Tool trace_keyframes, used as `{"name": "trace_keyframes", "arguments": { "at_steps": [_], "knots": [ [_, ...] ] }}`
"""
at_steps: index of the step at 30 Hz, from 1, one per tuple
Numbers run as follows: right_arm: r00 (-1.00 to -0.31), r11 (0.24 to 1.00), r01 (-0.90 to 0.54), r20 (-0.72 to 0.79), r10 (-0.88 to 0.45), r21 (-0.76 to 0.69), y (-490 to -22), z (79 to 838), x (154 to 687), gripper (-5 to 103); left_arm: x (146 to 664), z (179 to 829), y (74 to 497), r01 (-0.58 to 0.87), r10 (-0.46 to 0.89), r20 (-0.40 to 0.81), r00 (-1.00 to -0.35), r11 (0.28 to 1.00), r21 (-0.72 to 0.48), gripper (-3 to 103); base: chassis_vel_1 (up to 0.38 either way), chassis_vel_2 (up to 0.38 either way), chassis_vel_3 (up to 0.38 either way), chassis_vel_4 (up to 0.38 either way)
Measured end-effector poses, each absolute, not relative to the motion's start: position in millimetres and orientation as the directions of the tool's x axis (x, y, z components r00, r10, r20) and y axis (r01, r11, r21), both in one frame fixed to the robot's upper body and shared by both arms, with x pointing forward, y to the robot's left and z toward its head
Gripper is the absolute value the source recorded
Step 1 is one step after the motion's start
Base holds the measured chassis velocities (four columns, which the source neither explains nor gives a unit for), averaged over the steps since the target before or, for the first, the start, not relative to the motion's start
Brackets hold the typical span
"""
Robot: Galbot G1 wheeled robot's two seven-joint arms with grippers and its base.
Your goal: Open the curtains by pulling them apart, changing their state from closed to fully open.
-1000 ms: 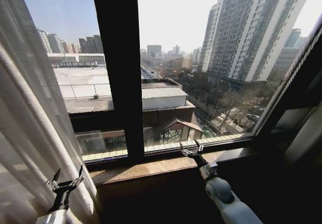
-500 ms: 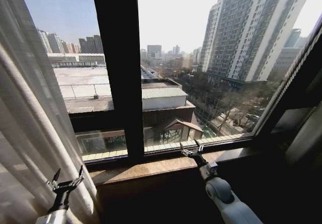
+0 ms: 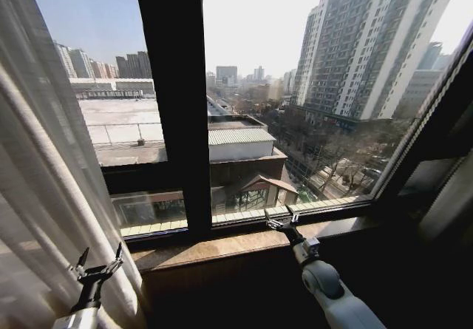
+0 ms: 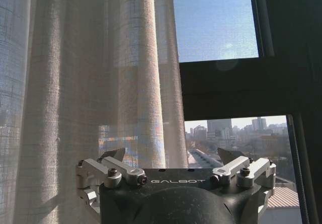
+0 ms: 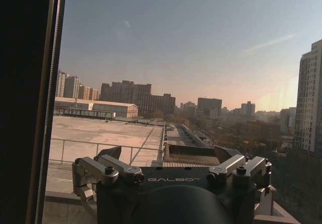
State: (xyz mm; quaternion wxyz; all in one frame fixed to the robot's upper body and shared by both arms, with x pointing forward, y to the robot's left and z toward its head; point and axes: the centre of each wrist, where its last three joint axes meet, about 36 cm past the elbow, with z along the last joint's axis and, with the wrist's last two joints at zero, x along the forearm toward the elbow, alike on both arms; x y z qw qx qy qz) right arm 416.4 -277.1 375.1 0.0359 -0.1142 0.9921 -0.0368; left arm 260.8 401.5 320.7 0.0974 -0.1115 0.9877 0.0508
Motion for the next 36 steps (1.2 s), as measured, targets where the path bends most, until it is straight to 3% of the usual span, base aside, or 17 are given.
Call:
{"name": "trace_keyframes", "arguments": {
  "at_steps": [36],
  "knots": [
    [-0.971, 0.971, -0.224, -0.063, -0.229, -0.081, -277.1, 375.1, 416.4, 100, 260.8, 320.7, 401.6, -0.23, -0.21, -0.204, -0.956, 0.97, 0.079, 100, 0.0, 0.0, 0.0, 0.0]
  ]
}}
